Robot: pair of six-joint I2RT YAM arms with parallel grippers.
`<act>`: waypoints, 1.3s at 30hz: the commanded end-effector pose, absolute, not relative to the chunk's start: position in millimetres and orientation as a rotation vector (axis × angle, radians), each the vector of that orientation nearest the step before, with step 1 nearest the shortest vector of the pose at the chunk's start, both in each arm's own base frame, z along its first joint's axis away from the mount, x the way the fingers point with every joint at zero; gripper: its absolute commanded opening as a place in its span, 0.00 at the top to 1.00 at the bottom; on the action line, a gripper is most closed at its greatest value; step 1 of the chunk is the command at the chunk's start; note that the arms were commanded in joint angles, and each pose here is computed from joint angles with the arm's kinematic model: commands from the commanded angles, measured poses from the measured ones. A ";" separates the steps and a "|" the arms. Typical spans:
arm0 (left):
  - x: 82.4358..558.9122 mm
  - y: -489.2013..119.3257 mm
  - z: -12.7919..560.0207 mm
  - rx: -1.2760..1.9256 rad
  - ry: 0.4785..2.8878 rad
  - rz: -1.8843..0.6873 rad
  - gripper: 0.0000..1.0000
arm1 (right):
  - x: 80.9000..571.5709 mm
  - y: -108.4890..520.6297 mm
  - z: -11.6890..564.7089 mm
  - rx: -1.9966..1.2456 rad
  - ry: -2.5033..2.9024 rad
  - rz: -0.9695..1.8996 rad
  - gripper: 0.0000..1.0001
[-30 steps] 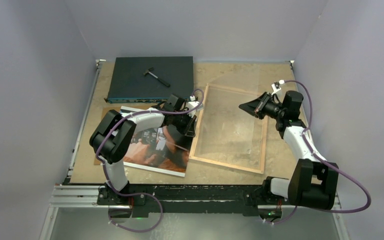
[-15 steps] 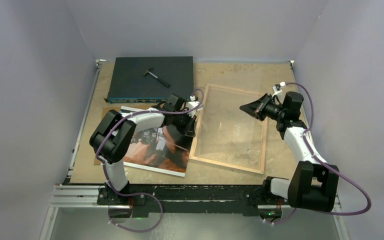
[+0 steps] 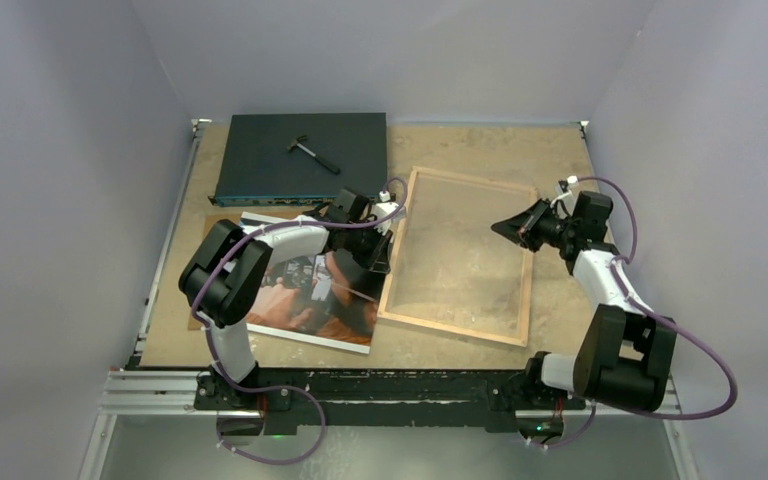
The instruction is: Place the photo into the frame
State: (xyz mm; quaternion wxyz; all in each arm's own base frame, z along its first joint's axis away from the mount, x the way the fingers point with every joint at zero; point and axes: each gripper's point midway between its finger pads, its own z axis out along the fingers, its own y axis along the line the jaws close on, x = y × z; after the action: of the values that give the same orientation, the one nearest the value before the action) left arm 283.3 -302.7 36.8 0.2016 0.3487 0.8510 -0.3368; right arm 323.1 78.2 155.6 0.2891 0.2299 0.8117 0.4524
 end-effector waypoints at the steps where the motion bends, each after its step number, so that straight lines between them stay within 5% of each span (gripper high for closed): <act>1: 286.0 -311.5 41.5 1.002 2.324 -0.949 1.00 | 328.4 77.4 142.3 0.518 2.209 1.155 1.00; 39: 287.8 -314.5 45.4 1.003 2.304 -0.960 1.00 | 305.9 58.0 104.6 0.549 2.374 1.028 1.00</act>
State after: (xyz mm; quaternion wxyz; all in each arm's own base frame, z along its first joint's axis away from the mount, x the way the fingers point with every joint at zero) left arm 283.8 -303.0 37.2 0.2031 0.3490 0.8504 -0.3372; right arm 316.3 55.9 115.7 0.2732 0.2066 0.8577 0.3834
